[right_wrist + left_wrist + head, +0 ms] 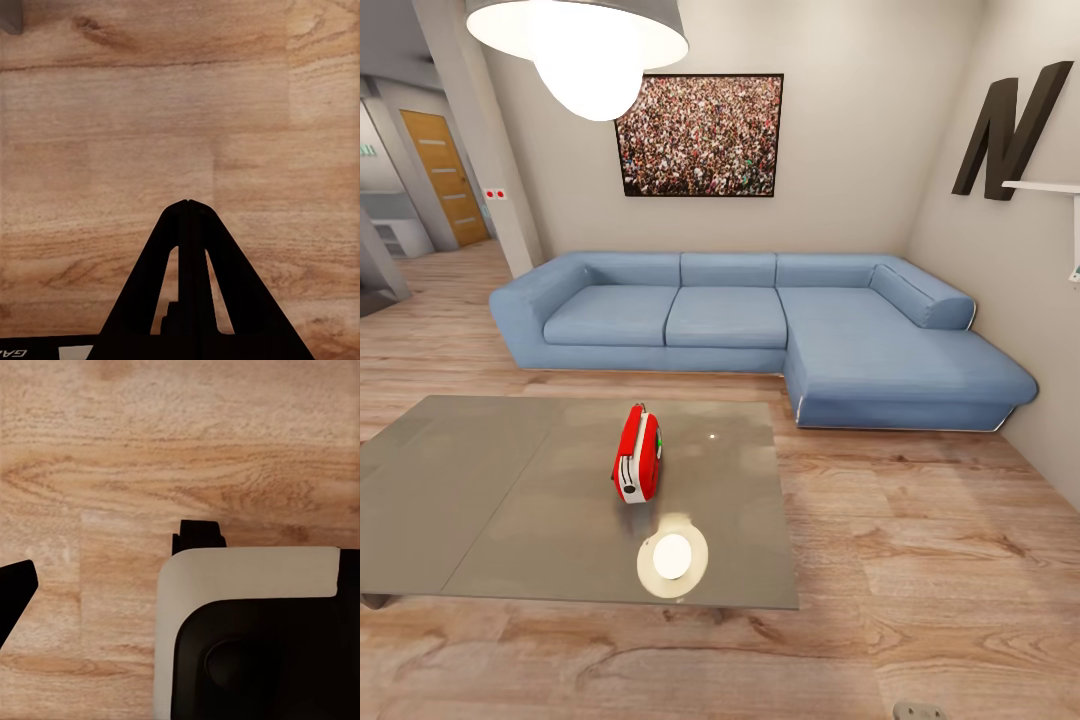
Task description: Turn on the radio receiver that's on the table in the living room.
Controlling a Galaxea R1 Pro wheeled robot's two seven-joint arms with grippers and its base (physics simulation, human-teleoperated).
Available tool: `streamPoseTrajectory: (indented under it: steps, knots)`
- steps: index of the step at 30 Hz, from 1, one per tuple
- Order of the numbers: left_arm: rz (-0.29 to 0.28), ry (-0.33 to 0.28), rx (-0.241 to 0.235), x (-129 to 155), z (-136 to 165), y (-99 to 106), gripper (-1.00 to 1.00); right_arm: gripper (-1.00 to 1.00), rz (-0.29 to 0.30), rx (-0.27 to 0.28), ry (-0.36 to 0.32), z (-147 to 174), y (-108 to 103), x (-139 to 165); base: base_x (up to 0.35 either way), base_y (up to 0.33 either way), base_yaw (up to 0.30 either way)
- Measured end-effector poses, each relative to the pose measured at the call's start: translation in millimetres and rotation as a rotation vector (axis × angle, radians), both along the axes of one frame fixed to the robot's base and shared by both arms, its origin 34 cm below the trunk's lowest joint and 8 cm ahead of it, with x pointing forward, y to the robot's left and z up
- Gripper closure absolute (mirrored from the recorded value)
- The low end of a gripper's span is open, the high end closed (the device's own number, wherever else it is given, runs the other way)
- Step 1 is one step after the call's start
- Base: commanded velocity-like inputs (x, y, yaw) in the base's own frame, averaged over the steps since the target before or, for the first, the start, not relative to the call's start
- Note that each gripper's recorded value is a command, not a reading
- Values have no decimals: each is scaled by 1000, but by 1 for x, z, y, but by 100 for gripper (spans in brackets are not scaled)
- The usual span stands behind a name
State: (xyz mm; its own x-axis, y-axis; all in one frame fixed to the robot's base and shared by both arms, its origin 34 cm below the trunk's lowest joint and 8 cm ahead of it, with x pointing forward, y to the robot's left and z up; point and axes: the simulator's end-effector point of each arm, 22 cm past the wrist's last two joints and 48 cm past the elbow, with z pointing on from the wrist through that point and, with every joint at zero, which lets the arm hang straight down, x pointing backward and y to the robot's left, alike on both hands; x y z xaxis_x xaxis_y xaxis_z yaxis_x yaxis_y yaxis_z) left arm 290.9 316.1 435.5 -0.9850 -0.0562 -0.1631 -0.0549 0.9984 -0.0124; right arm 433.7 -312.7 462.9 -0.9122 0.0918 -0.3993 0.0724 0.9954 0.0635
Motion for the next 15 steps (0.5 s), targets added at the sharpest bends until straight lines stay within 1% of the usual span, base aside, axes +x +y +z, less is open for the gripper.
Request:
streamPoseTrajectory:
  steps: [15]
  knots:
    - [0,0,1,0,0,0,-100,100,0,0,0,0,0,0,0,0,0]
